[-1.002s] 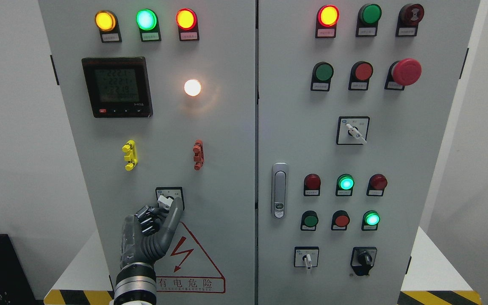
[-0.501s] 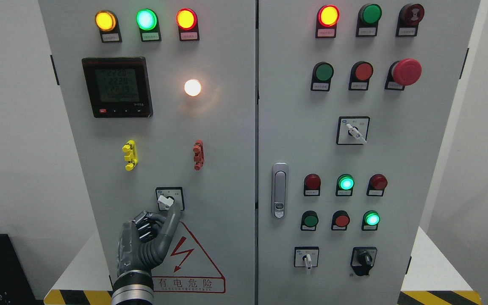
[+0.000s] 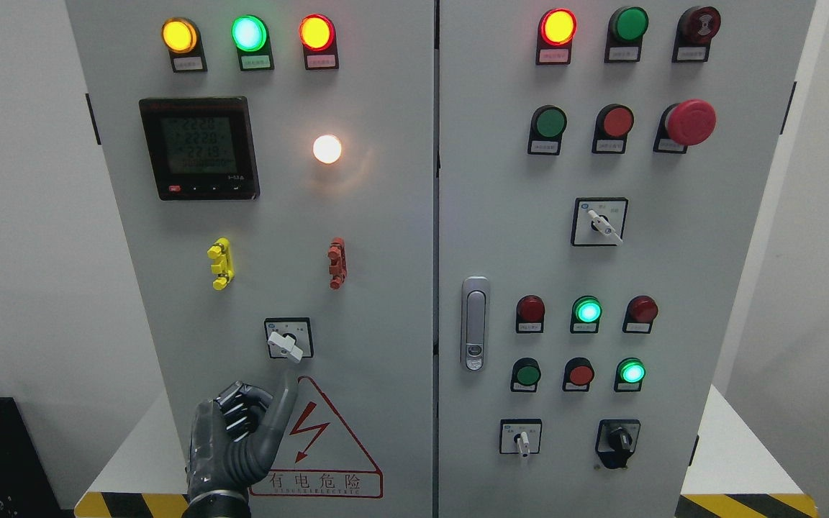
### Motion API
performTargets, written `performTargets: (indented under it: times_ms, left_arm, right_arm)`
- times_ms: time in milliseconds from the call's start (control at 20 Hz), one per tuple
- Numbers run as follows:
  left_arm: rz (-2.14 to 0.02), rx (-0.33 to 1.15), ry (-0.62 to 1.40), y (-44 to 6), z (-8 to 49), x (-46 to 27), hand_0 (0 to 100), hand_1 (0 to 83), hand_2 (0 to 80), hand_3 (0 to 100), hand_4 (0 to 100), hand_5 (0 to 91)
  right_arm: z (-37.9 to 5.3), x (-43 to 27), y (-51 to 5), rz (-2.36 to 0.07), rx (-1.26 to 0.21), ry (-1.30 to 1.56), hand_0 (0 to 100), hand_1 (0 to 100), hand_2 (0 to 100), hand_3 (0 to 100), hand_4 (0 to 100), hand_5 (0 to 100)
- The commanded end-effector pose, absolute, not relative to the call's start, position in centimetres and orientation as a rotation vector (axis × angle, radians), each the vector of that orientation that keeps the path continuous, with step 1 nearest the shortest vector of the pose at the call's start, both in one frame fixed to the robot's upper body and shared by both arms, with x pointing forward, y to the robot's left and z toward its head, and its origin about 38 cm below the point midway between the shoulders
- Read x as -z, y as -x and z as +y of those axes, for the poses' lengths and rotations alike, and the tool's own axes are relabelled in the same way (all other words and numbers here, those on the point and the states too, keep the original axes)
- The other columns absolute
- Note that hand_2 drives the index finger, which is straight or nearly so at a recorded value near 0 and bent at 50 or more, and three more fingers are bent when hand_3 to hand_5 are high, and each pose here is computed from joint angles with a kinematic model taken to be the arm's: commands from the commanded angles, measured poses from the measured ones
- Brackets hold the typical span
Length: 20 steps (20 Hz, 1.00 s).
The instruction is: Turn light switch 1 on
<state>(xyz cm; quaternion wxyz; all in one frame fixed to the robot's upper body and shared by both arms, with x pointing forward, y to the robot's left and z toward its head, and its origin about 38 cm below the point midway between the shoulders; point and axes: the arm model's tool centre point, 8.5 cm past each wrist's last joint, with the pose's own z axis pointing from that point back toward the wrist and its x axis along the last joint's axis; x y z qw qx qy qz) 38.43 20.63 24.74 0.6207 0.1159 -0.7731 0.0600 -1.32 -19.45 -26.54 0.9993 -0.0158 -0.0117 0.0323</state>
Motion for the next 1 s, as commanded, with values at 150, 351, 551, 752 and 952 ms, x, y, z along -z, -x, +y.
performTargets:
  times_ms: [150,351,551,752,952]
  left_arm:
    - [-1.742,-0.033,-0.26,-32.4,23.2,-14.3,12,42.0,67.7,100,100,82.6]
    - [-1.693,0.025,-0.255,-28.9,26.1,-5.0,10,34.6,52.9,94,100,78.3]
    - [-1.518,0.05,-0.256,-23.8,28.4,5.6,8,25.4,27.4,69,77,30.6]
    - [-1.188,-0.001,-0.254,-17.0,29.6,14.6,4,18.6,21.0,49,51,3.1]
    - [-0.909,0.028,-0.137,-9.0,28.2,20.7,6,10.3,3.4,22,18,0.0]
  right_arm:
    - [-19.4,26.5,1.3,-0.021,-0.04,0.031,0,0,0,0,0,0]
    - [-19.4,26.5,1.3,-0.021,-0.04,0.031,0,0,0,0,0,0]
    - [-19.4,26.5,1.3,-0.021,-0.04,0.031,0,0,0,0,0,0]
    - [-19.4,26.5,1.3,-0.023,-0.04,0.031,0,0,0,0,0,0]
    - [-19.4,26.5,1.3,-0.021,-0.04,0.031,0,0,0,0,0,0]
